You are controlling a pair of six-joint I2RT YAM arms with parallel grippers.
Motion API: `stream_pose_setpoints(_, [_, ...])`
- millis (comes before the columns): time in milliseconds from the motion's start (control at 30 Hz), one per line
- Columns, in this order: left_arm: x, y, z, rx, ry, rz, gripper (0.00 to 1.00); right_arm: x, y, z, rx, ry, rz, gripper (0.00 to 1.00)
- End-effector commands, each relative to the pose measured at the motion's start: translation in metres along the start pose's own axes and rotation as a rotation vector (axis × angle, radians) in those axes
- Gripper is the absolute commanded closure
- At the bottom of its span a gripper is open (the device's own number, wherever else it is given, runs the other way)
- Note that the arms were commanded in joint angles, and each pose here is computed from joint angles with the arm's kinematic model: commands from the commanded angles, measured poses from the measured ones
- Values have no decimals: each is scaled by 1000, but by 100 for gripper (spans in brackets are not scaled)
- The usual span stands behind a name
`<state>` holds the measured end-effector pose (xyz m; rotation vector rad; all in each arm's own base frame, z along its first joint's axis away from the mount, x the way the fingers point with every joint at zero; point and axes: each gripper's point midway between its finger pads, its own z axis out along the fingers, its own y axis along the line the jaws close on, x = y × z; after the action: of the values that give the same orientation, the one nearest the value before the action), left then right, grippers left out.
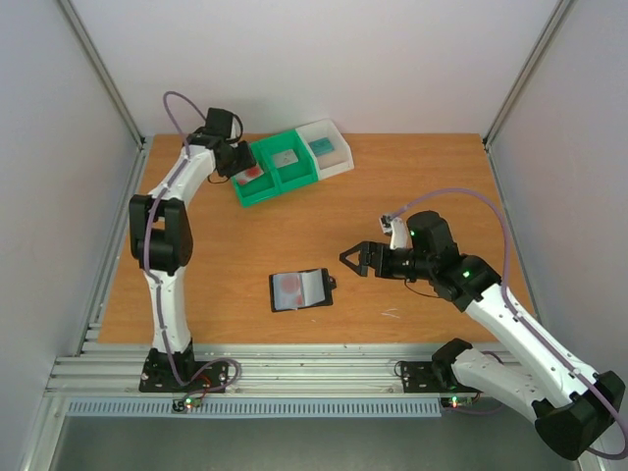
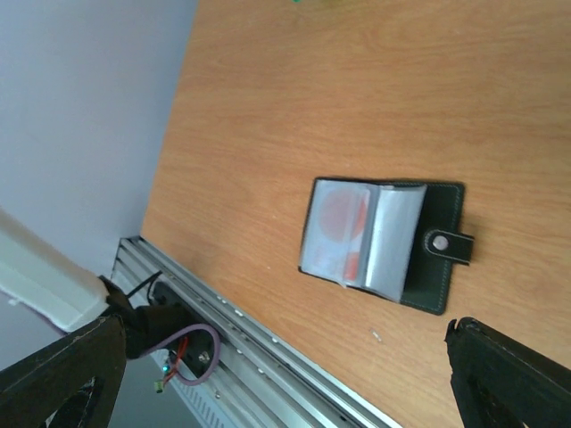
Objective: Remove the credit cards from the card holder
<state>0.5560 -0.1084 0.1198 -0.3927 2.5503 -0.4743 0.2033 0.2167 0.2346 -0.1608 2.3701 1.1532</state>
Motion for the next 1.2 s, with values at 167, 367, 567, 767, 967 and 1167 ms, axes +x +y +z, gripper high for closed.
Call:
stream_pose_setpoints(167, [6, -29, -83, 135, -54, 16, 36, 8, -20, 8, 94, 48, 41, 2])
stream_pose_setpoints(367, [48, -22, -115, 160, -2, 0, 8, 17, -25, 22, 83, 106, 78, 2])
stream_pose_setpoints(567, [93, -18, -141, 231, 25, -10, 0, 28, -28, 43, 92, 161, 96, 12])
stream_pose_setpoints(767, [145, -13, -151, 300, 92, -3, 1, 50, -18, 75, 131, 243, 22, 31])
stream_pose_setpoints(967, [197, -7, -157, 363, 156, -4, 2, 65, -10, 110, 175, 294, -53, 58])
stream_pose_setpoints(1167, [230, -7, -165, 419, 178, 20, 4, 65, -11, 138, 186, 305, -66, 66])
